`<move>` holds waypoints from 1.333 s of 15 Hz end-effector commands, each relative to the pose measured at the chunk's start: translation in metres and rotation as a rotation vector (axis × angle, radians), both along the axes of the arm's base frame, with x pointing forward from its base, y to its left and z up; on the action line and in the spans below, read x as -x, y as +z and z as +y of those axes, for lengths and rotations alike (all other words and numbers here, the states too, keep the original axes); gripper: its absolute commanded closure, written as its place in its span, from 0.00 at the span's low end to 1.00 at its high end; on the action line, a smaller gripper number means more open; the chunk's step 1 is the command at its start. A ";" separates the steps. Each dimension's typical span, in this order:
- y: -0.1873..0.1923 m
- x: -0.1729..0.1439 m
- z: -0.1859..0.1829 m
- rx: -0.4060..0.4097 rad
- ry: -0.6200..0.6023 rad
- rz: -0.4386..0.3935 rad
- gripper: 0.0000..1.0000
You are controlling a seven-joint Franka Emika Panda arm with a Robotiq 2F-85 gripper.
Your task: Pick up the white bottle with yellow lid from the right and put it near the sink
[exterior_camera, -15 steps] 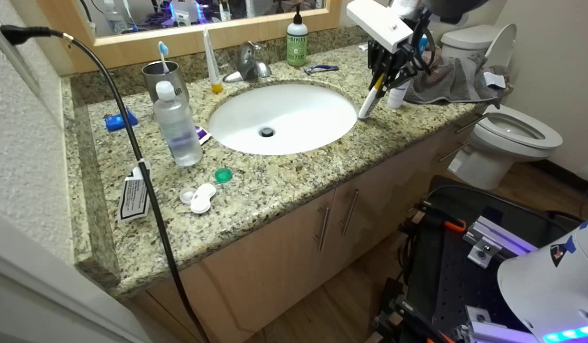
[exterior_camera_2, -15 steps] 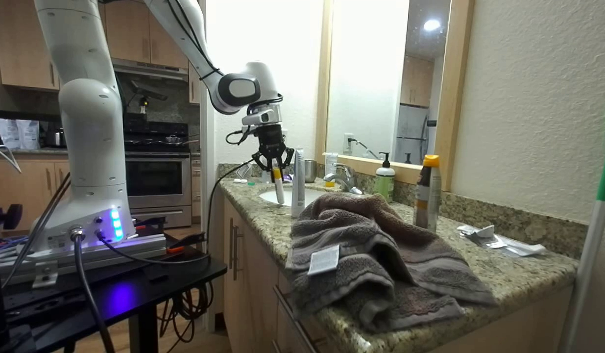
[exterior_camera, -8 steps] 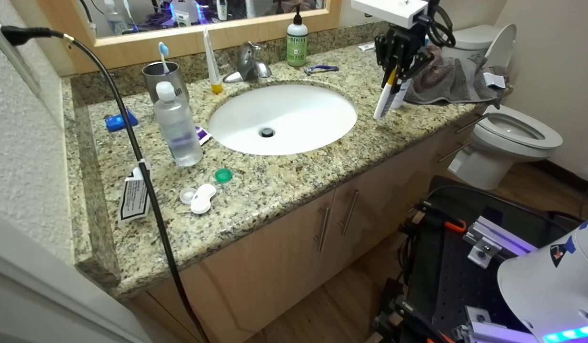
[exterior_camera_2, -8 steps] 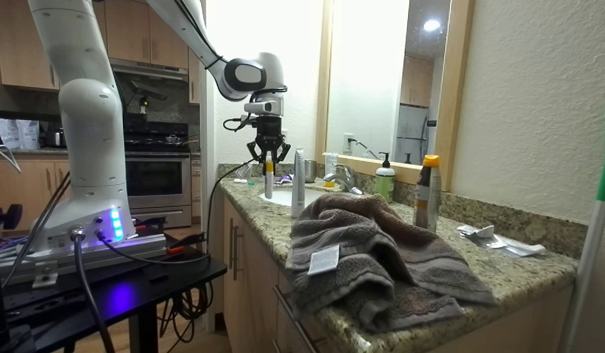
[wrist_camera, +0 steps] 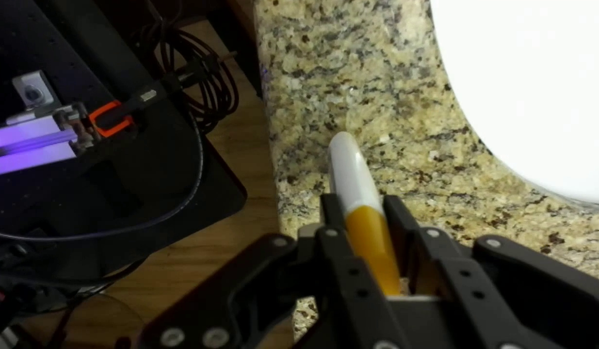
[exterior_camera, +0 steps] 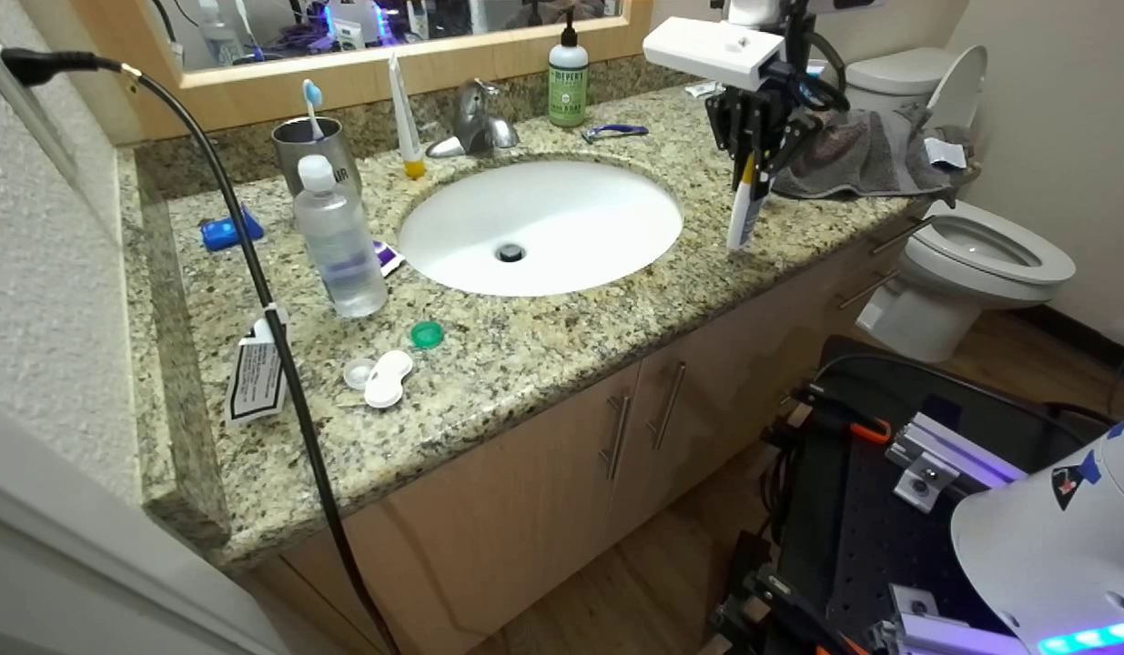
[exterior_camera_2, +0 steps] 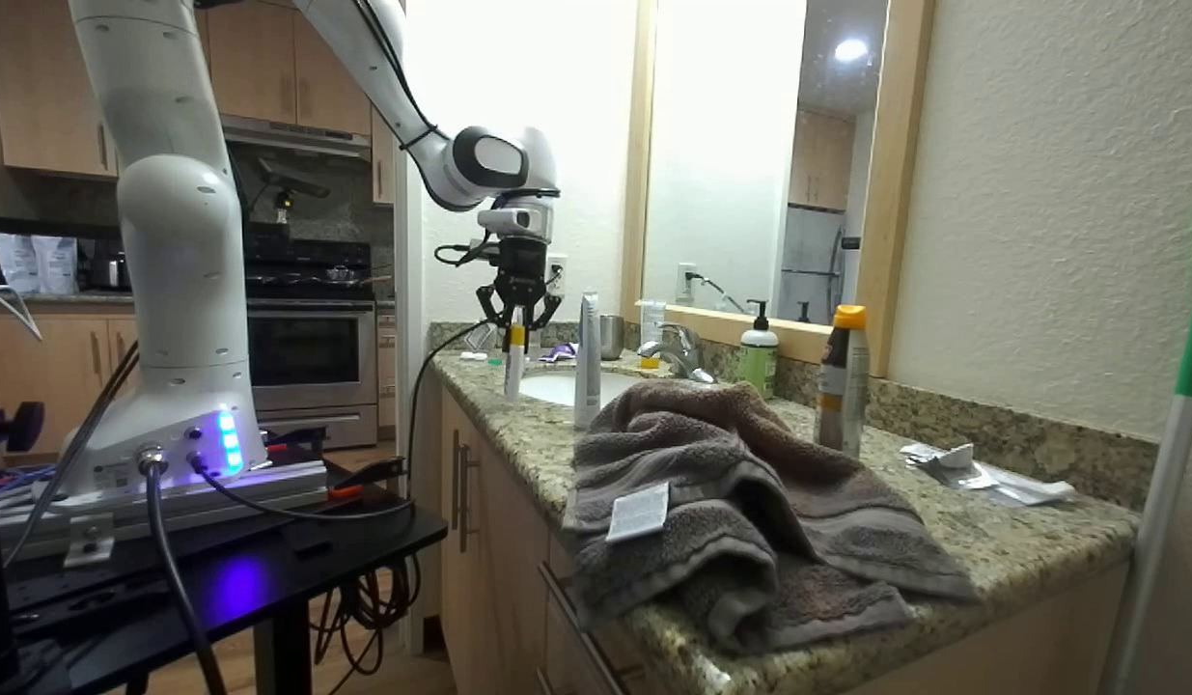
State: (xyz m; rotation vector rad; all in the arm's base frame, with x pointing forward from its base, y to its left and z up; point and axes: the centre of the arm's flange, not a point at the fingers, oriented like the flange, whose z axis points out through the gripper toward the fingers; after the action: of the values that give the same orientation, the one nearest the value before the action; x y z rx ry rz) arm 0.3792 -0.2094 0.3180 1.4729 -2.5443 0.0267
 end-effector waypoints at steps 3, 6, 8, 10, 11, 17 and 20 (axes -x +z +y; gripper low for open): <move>-0.020 -0.017 0.011 0.059 -0.032 0.043 0.94; -0.021 -0.015 0.016 0.087 -0.068 0.004 0.94; -0.021 -0.013 0.018 0.112 -0.092 -0.027 0.94; -0.023 -0.013 0.018 0.122 -0.113 -0.052 0.94; -0.024 -0.012 0.018 0.122 -0.117 -0.064 0.94; -0.029 -0.005 0.005 0.034 -0.133 -0.148 0.93; -0.027 0.003 -0.001 -0.016 -0.137 -0.152 0.89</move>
State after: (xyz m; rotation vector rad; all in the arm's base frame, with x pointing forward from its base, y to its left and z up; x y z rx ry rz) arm 0.3935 -0.2084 0.3062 1.3152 -2.7437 0.1786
